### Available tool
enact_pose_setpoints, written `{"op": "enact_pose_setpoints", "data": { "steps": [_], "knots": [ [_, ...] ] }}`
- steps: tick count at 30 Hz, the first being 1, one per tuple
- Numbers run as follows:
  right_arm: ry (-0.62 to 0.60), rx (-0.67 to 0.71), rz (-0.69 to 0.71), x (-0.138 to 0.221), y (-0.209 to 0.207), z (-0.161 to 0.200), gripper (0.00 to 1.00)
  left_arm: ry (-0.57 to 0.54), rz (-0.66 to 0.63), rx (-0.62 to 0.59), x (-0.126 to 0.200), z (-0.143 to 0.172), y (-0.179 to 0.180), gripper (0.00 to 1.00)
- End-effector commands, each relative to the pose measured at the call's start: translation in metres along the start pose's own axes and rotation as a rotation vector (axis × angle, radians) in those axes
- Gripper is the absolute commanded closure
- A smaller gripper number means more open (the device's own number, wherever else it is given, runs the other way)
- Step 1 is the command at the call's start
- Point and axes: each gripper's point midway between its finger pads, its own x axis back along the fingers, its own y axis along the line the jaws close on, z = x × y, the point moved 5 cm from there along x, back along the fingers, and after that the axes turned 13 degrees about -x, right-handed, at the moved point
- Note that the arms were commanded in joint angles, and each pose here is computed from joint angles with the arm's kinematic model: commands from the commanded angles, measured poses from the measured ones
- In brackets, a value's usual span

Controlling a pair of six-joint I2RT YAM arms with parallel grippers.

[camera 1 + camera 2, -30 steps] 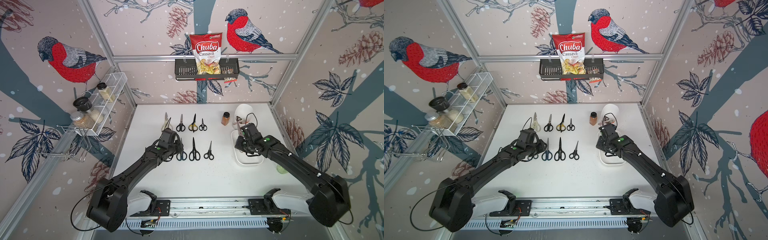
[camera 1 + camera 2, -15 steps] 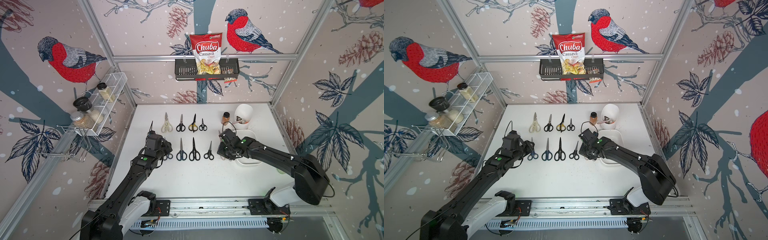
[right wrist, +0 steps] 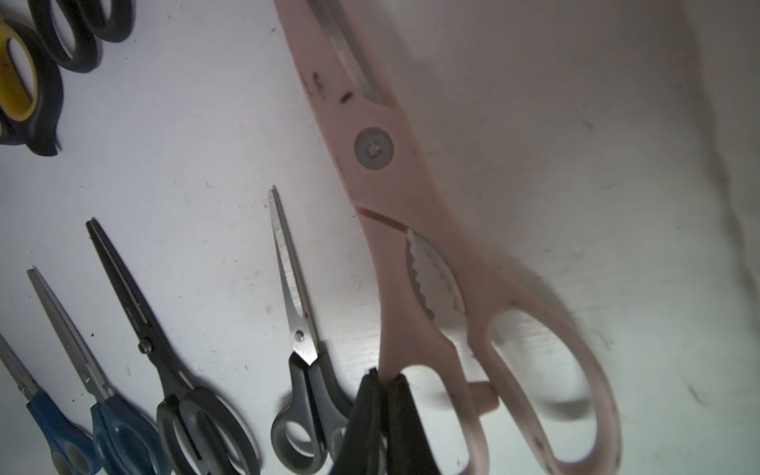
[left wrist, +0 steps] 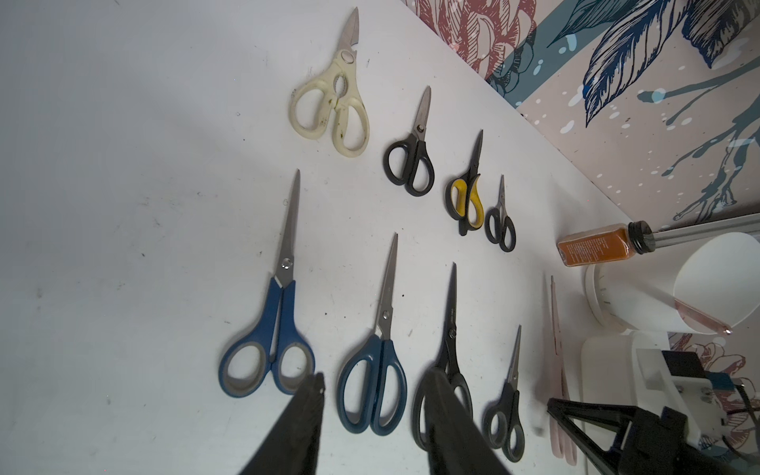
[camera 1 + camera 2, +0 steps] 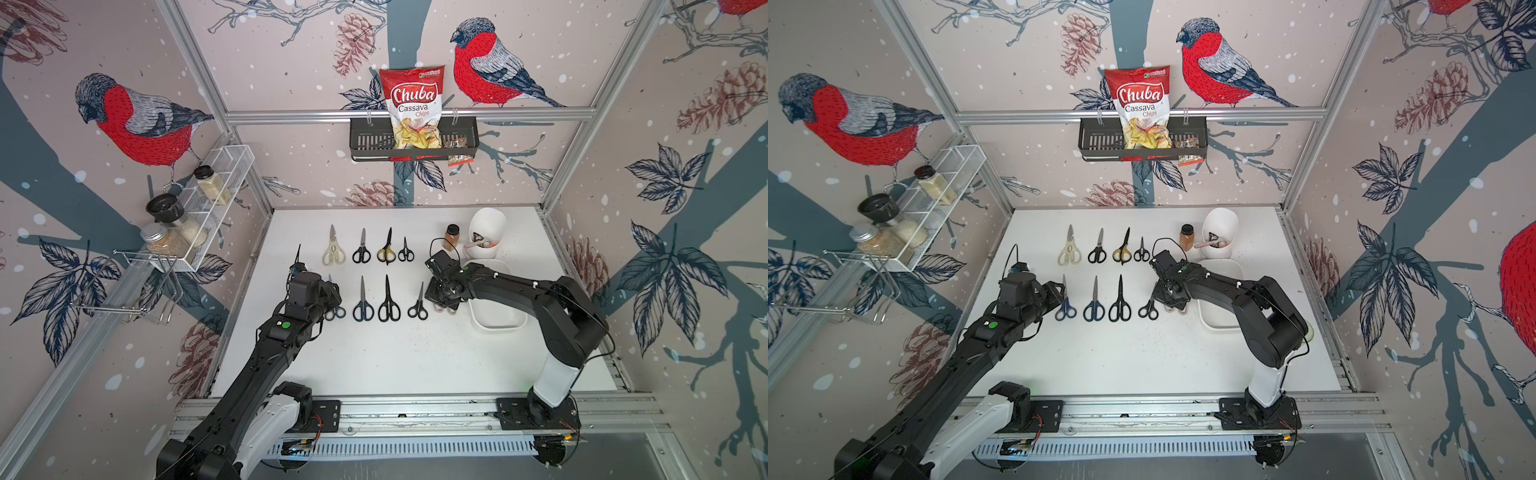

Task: Take the scissors out of the storage box
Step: Place the scissors at the center of the board, then reset both arms

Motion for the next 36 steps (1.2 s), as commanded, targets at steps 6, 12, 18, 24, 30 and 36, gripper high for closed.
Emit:
{"op": "enact_pose_setpoints", "data": {
  "steps": [6, 12, 18, 24, 30, 36],
  "knots": [
    [-0.025, 0.01, 0.057, -0.015, -0.002, -0.006, 0.95, -0.028, -0.042, 0.009, 0.004, 0.004, 0.011, 0.42],
    [-0.025, 0.021, 0.057, -0.018, 0.001, -0.007, 0.78, -0.017, -0.051, -0.026, 0.001, 0.005, 0.011, 0.37],
    [-0.063, 0.042, 0.026, -0.001, 0.011, -0.014, 0.62, -0.031, -0.056, -0.07, -0.002, 0.001, 0.011, 0.33],
    [-0.182, 0.178, -0.093, 0.049, 0.033, -0.025, 0.59, -0.095, -0.099, -0.193, -0.011, -0.015, 0.013, 0.2],
    [-0.479, 0.439, -0.139, 0.102, 0.024, -0.065, 0.58, -0.234, -0.151, -0.406, -0.028, -0.041, 0.018, 0.18],
    [-0.854, 0.451, -0.229, 0.142, -0.036, -0.121, 0.57, -0.319, -0.161, -0.412, -0.053, -0.054, 0.05, 0.17]
  ]
}}
